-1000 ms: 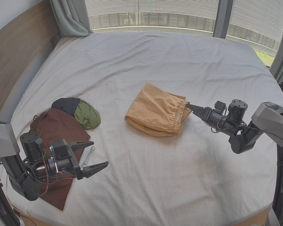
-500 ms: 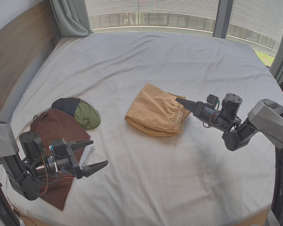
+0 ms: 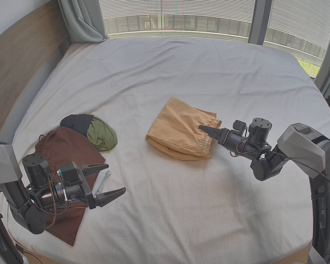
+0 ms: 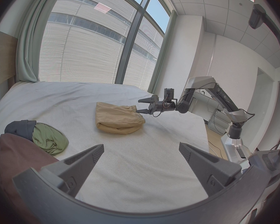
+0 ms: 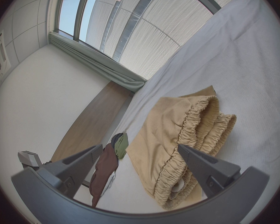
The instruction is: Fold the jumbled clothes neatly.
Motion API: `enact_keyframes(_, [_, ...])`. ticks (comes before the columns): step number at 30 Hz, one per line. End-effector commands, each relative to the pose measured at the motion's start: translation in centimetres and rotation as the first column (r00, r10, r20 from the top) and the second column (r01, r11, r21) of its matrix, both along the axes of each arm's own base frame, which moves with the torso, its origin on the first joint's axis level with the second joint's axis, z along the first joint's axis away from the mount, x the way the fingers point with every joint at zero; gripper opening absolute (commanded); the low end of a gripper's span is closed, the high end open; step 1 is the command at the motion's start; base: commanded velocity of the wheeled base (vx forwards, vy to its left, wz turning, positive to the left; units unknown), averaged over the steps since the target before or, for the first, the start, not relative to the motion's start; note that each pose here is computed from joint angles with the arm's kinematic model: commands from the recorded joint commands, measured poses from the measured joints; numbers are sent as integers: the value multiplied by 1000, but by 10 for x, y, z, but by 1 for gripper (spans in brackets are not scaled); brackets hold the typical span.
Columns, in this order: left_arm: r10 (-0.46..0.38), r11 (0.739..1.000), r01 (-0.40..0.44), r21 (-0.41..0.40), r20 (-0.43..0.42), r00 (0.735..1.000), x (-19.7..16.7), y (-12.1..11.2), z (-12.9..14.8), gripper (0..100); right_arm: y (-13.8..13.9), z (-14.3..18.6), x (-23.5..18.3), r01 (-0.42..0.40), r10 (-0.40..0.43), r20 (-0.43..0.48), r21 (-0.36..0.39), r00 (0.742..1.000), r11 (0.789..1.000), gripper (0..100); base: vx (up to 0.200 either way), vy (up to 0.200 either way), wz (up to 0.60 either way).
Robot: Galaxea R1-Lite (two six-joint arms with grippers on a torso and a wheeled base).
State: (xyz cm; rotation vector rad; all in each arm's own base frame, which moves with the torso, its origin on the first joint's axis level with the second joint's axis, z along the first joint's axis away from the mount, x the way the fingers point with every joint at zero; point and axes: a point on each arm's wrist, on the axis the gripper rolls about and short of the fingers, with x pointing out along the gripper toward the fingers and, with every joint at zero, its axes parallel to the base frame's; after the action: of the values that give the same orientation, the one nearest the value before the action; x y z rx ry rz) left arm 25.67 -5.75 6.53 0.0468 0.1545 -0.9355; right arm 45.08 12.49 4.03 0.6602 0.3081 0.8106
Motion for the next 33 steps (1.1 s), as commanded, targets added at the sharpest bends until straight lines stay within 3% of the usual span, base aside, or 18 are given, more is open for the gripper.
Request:
enact_keyframes(1, [0, 1000, 0, 1, -2, 1000, 0, 0, -1, 100, 2, -19, 3, -3, 3, -33, -9, 999, 1000, 100, 0, 0, 0])
enact_keyframes(8, [0, 1000, 0, 0, -6, 1000, 0, 0, -1, 100, 3, -37, 10, 31, -31, -40, -14, 999, 999, 100, 0, 0, 0])
enact_keyframes(15, [0, 1000, 0, -1, -6, 1000, 0, 0, -1, 100, 3, -31, 7, 31, -31, -32, -10, 999, 999, 100, 0, 0, 0])
enact_keyframes(22, [-1, 1000, 1, -2, -2, 1000, -1, 0, 0, 100, 9, 27, -24, 0, -1, 42, 11, 999, 1000, 100, 0, 0, 0])
enact_keyframes(25, [2, 1000, -2, 3, 9, 1000, -2, 1, 2, 100, 11, 62, -63, -31, 29, 72, 18, 997, 999, 100, 0, 0, 0])
enact_keyframes(33, [-43, 999, 44, -14, 59, 997, -19, 0, 21, 100, -4, 99, -149, -60, 63, 142, -31, 988, 998, 100, 0, 0, 0])
